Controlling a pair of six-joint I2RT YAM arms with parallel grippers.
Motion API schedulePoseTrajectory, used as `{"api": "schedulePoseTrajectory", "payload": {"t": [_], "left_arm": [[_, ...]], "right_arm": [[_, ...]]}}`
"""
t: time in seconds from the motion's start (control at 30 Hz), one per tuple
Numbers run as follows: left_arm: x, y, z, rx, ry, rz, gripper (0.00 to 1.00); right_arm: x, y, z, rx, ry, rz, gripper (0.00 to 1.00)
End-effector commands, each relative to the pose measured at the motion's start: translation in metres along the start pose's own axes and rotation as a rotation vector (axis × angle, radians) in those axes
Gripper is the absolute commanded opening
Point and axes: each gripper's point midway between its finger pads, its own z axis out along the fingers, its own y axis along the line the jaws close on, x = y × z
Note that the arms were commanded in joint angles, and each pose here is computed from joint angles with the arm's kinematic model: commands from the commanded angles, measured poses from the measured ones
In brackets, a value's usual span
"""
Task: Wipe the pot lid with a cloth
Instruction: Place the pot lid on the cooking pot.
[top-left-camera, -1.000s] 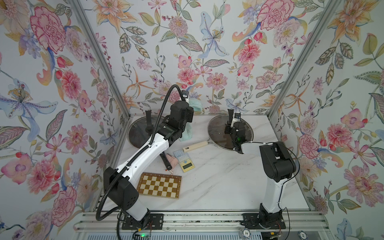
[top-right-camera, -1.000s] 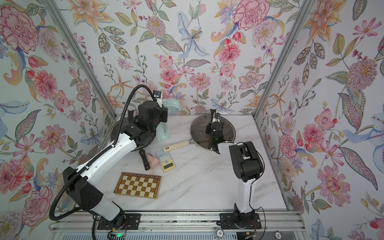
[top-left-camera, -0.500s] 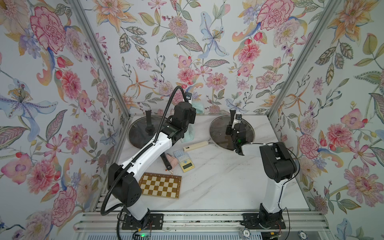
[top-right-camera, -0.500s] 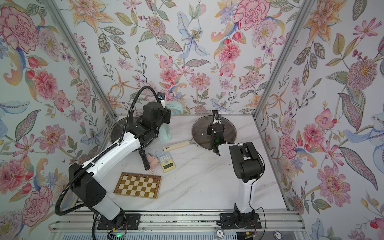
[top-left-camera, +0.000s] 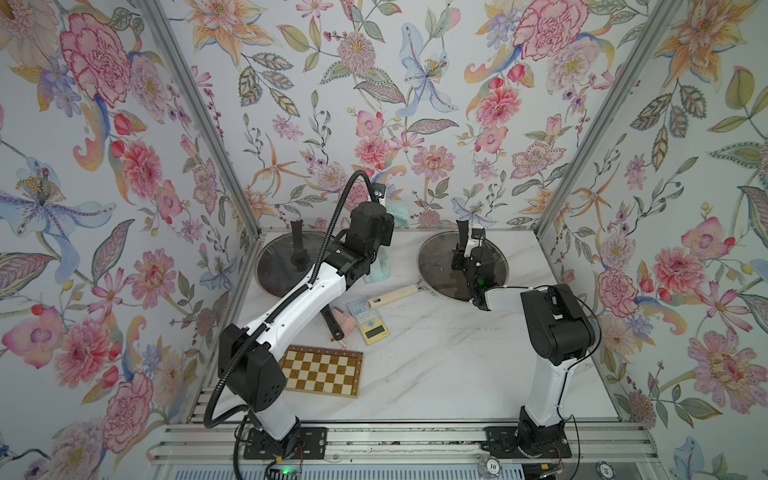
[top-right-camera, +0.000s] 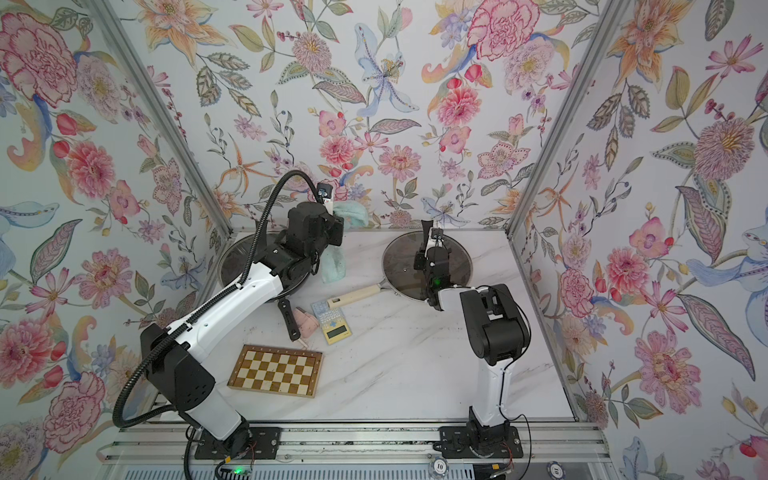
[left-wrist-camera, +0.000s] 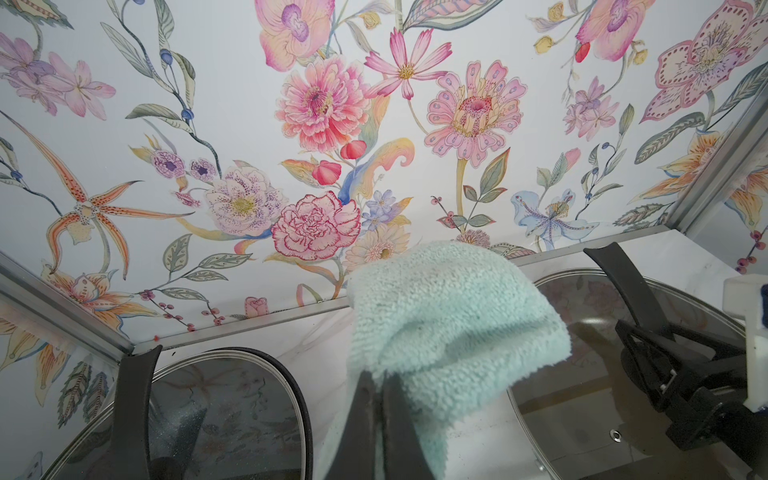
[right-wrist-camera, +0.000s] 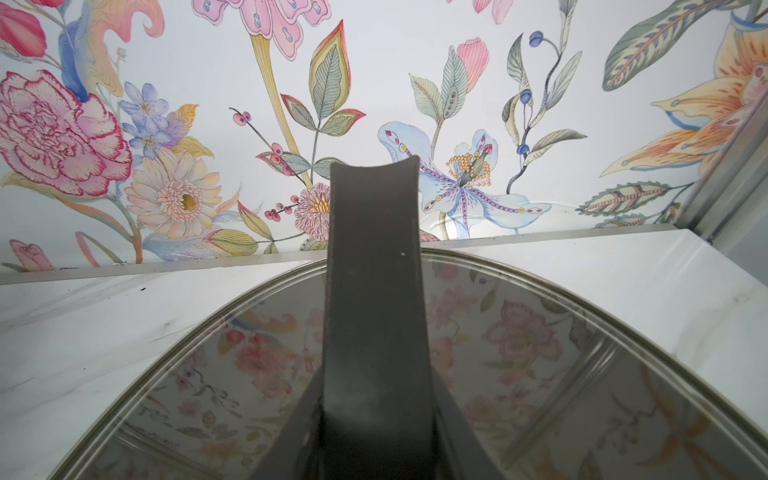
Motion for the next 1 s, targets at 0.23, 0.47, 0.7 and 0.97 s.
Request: {"api": "schedulePoseTrajectory", "payload": {"t": [0.23,0.47,0.7,0.97], "left_arm": [[-0.028,-0.010,-0.009,0.056,-0.091,-0.011,0.00],[-0.030,-0.015,-0.020,0.114,-0.128,-0.020,0.00],[-0.040,-0.018,-0.041,0.185,-0.197,-0.019,0.00],[-0.046,-0.039,-0.043,0.329,-0.212,-0.039,0.00]], "right_arm": [[-0.064,-0.010,-0.035,0.012,-0.130,0.060,0.88],[-0.111,0.001,-0.071,-0.023,-0.077,0.022,0.99],[-0.138,0.042,-0.170,-0.141,-0.073,0.006,0.99],[-0.132,0.129,-0.242,-0.388,0.009,0.123,0.99]]}}
